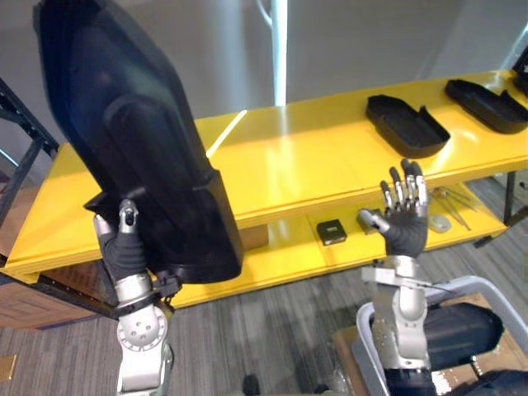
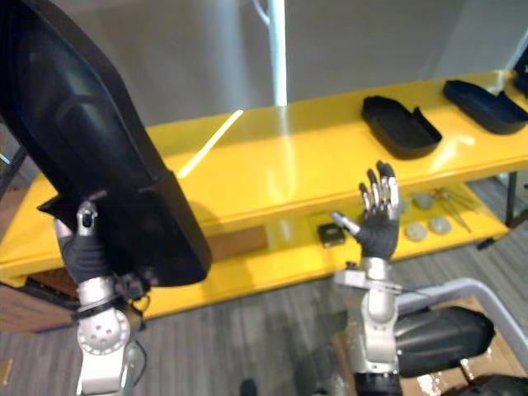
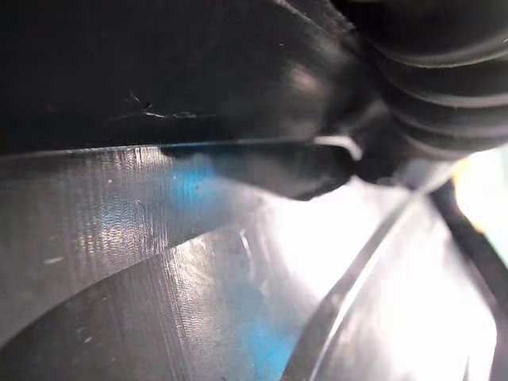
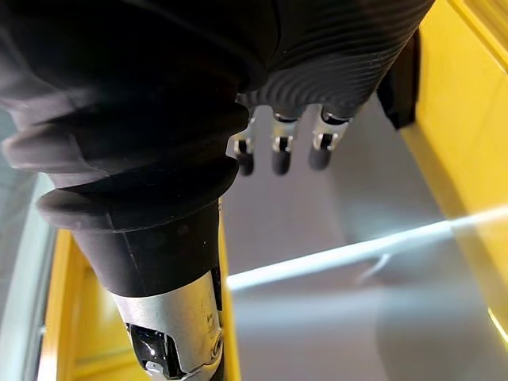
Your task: Walk over and take plastic housings, then place them on the shelf
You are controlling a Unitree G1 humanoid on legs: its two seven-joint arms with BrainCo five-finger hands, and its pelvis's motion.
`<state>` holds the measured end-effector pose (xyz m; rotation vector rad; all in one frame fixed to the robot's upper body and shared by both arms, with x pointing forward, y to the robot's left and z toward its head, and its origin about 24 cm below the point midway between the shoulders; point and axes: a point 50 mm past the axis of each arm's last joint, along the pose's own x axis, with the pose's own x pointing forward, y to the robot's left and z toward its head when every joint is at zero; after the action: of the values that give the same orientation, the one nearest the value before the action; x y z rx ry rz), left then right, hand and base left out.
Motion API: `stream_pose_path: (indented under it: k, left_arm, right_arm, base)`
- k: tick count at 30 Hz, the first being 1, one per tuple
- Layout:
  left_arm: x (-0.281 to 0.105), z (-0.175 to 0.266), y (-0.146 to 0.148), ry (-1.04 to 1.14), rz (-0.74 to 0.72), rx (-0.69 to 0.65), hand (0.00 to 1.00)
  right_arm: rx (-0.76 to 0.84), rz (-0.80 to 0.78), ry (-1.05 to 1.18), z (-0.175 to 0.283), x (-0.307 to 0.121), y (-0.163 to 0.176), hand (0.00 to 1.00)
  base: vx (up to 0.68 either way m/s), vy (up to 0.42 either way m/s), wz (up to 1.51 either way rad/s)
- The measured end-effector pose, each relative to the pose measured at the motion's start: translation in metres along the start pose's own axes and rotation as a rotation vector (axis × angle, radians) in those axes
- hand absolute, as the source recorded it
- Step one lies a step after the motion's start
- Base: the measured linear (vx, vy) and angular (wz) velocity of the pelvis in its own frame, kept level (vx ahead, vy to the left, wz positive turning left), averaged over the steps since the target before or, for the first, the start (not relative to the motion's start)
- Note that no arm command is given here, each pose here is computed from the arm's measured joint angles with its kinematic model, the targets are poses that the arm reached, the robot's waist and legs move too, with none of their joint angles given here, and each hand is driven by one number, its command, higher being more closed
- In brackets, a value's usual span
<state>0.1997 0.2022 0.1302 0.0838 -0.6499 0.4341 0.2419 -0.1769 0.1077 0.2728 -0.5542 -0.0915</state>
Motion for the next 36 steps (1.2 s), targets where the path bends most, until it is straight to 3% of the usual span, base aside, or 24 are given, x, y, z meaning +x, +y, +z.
stream_pose_path:
  k: [36]
  left_arm:
    - [0.025,-0.004,-0.006,-0.023,0.059,0.035,1.00]
  right_arm:
    - [-0.008,-0.019,0.134,-0.012,-0.025,-0.012,0.00]
  base:
    - [-0.01,0.000,-0.07]
